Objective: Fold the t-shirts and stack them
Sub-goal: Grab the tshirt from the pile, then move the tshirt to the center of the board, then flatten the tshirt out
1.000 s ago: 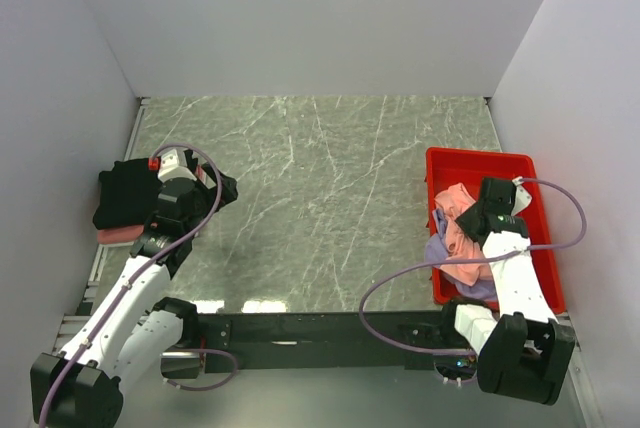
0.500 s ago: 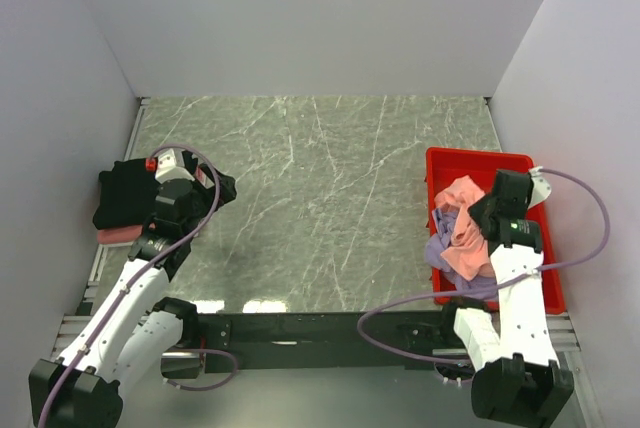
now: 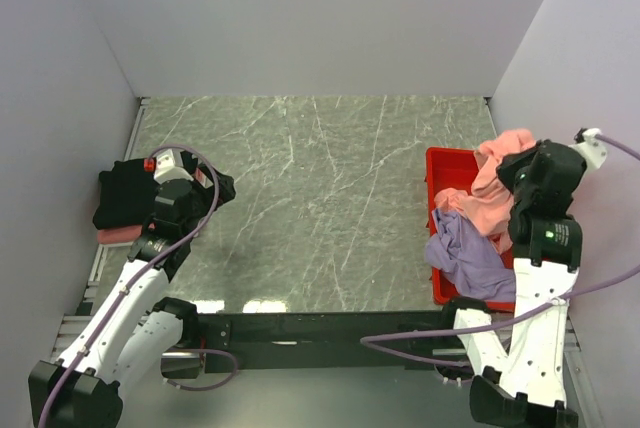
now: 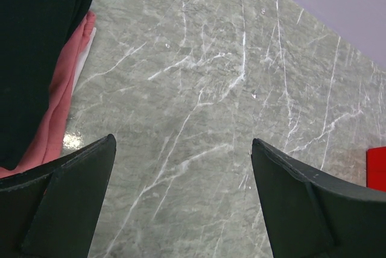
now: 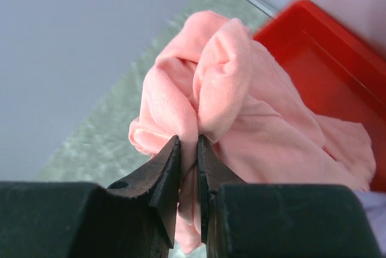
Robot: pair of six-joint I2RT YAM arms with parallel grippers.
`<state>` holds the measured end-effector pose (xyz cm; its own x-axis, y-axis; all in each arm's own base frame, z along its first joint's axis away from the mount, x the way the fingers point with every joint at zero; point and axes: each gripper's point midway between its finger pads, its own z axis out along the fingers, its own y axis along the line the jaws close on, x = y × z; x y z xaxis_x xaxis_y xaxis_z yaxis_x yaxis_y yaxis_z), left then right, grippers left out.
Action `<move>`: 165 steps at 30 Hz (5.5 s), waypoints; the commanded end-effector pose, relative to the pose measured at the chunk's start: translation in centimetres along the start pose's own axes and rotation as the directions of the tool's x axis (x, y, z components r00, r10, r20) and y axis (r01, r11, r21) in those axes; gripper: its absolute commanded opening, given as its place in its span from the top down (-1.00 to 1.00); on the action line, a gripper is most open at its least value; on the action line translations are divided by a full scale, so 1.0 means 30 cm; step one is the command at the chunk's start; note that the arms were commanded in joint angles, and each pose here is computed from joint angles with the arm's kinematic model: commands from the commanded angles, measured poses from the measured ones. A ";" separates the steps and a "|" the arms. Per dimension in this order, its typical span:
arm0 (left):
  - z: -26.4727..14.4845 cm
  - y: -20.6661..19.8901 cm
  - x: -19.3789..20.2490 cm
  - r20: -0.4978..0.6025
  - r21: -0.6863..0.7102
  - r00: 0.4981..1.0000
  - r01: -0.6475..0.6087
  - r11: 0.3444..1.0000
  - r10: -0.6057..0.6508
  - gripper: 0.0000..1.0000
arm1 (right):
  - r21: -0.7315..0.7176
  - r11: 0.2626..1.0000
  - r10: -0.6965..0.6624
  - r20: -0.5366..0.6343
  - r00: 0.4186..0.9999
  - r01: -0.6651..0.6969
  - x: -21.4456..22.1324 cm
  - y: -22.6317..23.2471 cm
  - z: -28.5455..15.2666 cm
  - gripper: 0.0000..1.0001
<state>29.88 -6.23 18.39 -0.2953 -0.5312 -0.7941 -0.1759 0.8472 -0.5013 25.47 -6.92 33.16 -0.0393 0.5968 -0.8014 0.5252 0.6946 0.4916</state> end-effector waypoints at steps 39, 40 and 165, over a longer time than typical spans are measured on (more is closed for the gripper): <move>-0.015 0.042 -0.049 0.063 -0.093 0.997 0.055 0.994 -0.049 -0.99 | -0.901 0.428 -0.013 0.070 0.997 0.068 -0.171 1.362 -0.667 1.00; -0.016 0.040 -0.048 0.064 -0.089 0.997 0.059 0.994 -0.053 -0.99 | -0.903 0.425 -0.007 0.069 0.998 0.066 -0.164 1.372 -0.673 1.00; 0.222 0.209 0.452 -0.370 -0.532 0.914 -0.063 0.845 -0.165 0.99 | -0.429 0.829 -0.559 -0.625 0.545 0.358 1.061 0.123 0.147 -0.63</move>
<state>30.26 -8.40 1.99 -0.5914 -0.6350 -0.4970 -0.6288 0.7490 -0.2088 30.05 12.25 8.40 -0.8245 0.2242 -0.5196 0.0878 0.9577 0.2739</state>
